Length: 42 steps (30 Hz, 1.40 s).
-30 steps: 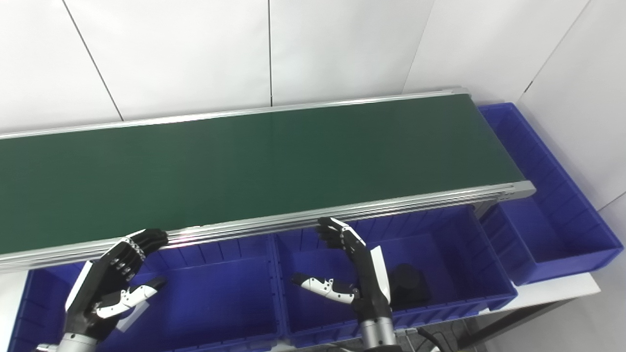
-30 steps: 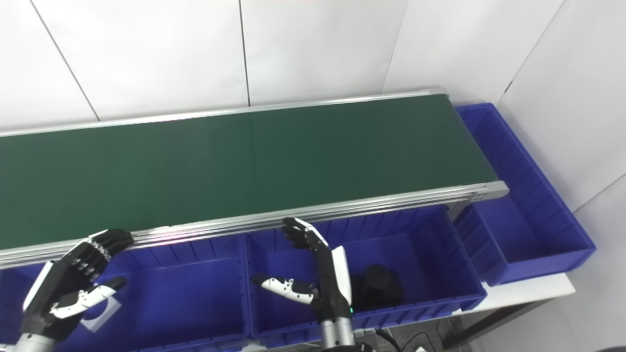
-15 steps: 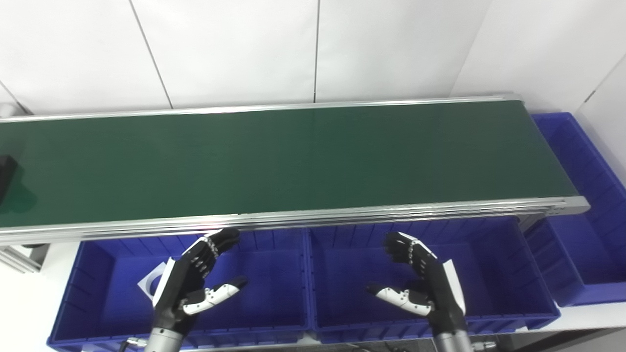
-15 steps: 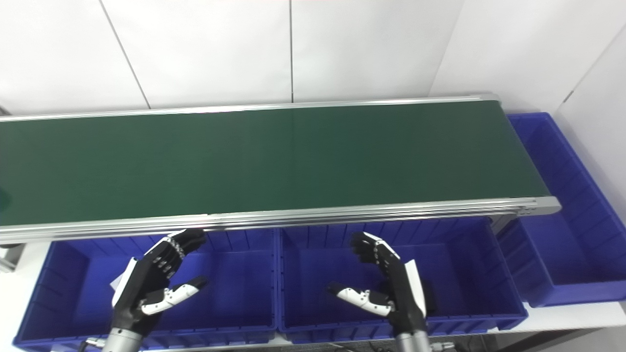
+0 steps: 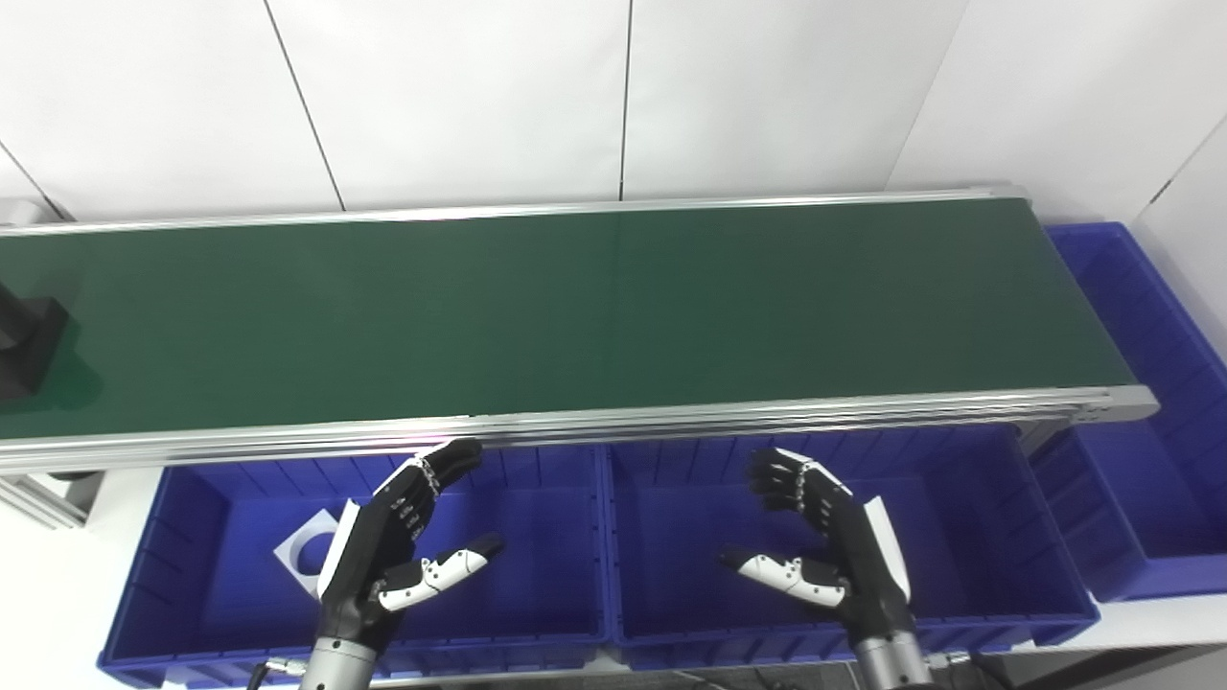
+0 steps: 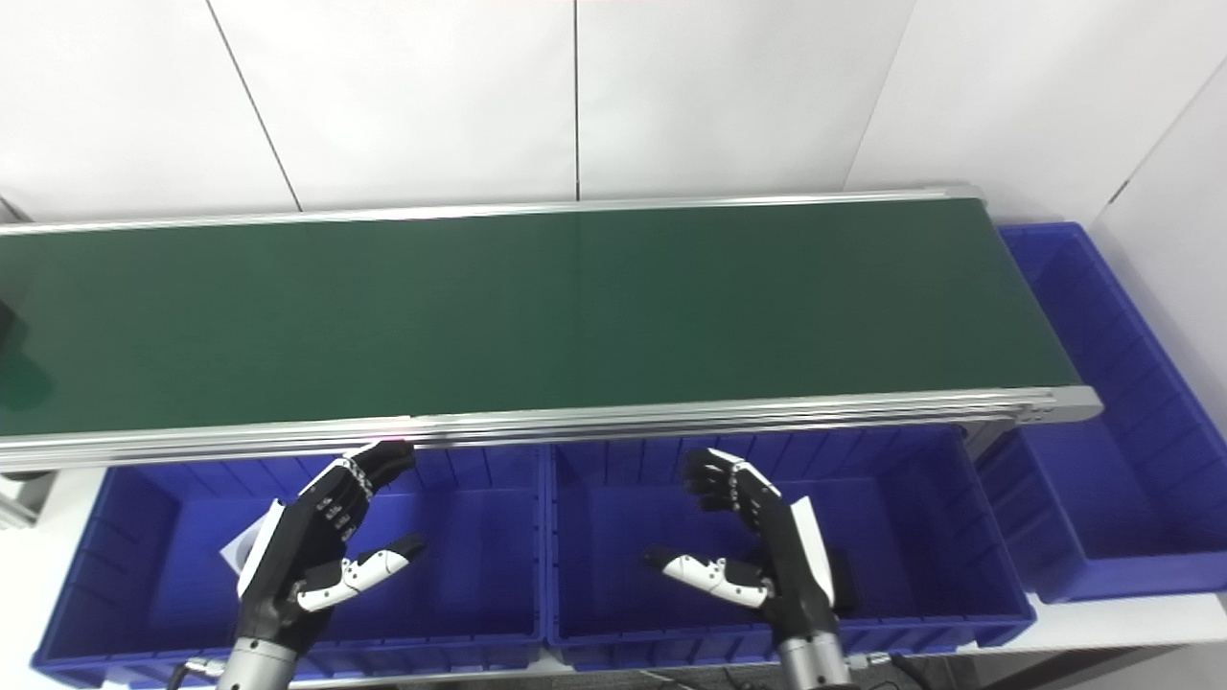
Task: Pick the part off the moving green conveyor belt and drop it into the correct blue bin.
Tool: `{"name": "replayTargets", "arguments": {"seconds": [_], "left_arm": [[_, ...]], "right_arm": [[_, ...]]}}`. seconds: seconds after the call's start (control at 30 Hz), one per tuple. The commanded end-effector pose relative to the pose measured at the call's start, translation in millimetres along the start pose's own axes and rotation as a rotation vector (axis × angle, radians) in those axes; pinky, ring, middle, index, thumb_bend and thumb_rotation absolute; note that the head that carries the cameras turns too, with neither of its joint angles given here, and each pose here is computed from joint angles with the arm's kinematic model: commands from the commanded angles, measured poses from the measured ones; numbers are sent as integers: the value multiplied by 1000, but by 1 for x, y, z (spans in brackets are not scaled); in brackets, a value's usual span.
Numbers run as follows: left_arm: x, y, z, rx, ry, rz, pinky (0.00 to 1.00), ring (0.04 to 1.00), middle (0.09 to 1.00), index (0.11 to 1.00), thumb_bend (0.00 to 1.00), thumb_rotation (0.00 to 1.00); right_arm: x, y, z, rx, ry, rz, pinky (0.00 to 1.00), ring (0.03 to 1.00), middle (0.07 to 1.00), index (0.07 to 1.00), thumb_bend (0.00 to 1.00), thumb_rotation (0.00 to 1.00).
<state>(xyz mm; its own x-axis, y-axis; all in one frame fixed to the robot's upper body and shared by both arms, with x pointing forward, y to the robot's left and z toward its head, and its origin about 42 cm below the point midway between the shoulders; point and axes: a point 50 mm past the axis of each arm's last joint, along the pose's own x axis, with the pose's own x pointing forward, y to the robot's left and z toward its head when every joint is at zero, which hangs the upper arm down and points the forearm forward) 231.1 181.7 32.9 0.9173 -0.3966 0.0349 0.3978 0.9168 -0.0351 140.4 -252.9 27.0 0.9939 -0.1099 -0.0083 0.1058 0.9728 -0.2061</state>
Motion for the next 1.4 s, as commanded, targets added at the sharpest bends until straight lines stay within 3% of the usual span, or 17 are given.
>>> {"name": "replayTargets", "arguments": {"seconds": [0.0, 0.43, 0.77, 1.07, 1.37], "left_arm": [[6, 5, 9, 18, -62, -9, 886, 809, 801, 752, 593, 0], [-5, 4, -10, 3, -39, 2, 892, 805, 793, 737, 613, 0], [-6, 2, -10, -1, -41, 10, 890, 805, 793, 741, 613, 0], [-6, 1, -10, 1, -43, 14, 900, 811, 796, 746, 599, 0], [-1, 0, -7, 8, -52, 24, 894, 801, 784, 740, 608, 0]], "right_arm": [[0, 2, 11, 17, -80, -11, 659, 709, 719, 748, 714, 217], [-9, 5, -5, 15, -18, 2, 689, 718, 729, 755, 709, 208], [-6, 7, -8, 14, -14, 26, 702, 728, 744, 768, 703, 214], [-4, 6, -5, 10, -28, 40, 720, 735, 751, 777, 694, 219], [12, 9, 9, 1, -99, 75, 703, 743, 767, 798, 691, 205]]}}
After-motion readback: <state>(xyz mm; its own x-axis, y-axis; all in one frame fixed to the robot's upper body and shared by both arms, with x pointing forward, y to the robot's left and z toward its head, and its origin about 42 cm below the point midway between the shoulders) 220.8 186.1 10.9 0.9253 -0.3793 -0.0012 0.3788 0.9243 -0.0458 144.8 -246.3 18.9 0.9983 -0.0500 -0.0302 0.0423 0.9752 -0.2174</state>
